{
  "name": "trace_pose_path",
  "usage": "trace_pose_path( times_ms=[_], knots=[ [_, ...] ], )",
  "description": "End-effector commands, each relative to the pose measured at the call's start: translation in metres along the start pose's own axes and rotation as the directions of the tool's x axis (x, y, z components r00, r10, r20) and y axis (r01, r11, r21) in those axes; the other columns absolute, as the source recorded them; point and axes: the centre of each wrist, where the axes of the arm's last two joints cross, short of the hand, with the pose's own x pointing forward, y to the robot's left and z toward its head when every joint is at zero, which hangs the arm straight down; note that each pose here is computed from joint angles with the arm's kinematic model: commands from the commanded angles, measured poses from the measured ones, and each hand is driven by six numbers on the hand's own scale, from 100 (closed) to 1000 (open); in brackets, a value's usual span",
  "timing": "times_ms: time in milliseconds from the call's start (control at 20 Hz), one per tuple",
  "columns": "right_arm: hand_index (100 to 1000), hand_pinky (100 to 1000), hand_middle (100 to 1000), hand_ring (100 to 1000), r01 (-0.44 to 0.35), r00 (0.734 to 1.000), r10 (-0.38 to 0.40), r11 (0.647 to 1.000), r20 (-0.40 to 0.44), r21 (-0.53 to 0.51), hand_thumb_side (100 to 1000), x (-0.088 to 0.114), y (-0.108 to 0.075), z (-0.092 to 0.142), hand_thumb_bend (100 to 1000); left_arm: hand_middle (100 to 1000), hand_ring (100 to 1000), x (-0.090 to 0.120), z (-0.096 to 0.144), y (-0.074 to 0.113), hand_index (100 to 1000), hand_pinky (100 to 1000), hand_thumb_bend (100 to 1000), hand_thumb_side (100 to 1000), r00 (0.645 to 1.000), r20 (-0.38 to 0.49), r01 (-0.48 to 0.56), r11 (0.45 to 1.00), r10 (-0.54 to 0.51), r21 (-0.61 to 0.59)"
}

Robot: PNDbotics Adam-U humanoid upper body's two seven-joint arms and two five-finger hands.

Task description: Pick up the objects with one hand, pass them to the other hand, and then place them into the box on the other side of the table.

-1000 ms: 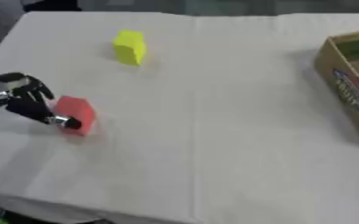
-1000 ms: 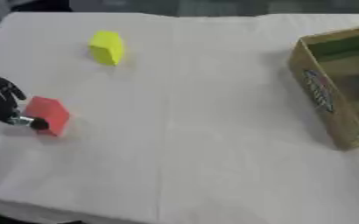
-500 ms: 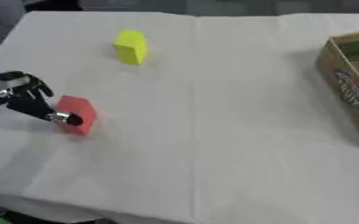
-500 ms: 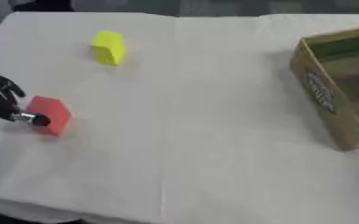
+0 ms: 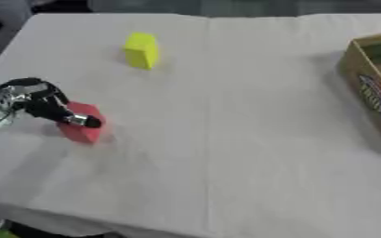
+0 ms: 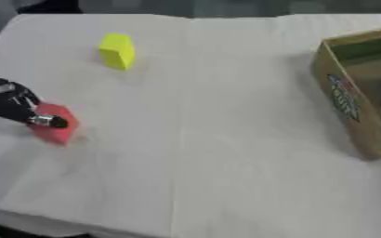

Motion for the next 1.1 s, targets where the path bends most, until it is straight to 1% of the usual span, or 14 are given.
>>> trace_pose_path(
  times_ms=[50, 400, 700, 1100],
  knots=[
    [885, 1000, 814, 845, -0.028, 0.999, 0.028, 1.000, 0.016, -0.003, 624, 0.007, -0.007, -0.003, 100, 648, 787, -0.002, 0.001, 0.011, 816, 802, 1000, 566, 0.996, -0.086, -0.031, 0.998, 0.027, -0.051],
    [885, 1000, 814, 845, -0.030, 0.999, 0.030, 1.000, 0.012, 0.000, 624, 0.006, -0.007, -0.002, 100, 649, 789, -0.010, -0.004, 0.011, 817, 802, 1000, 563, 0.992, -0.119, -0.037, 0.998, 0.031, -0.044],
    [884, 1000, 814, 845, -0.031, 0.999, 0.031, 1.000, 0.010, 0.004, 625, 0.005, -0.006, -0.003, 100, 645, 787, -0.013, -0.004, 0.010, 814, 815, 1000, 564, 0.992, -0.122, -0.036, 0.998, 0.030, -0.054],
    [884, 1000, 814, 846, -0.032, 0.999, 0.032, 0.999, 0.007, 0.003, 626, 0.005, -0.006, -0.002, 100, 626, 785, -0.015, -0.001, 0.009, 785, 811, 1000, 511, 0.993, -0.116, -0.017, 0.996, 0.007, -0.086]
  ],
)
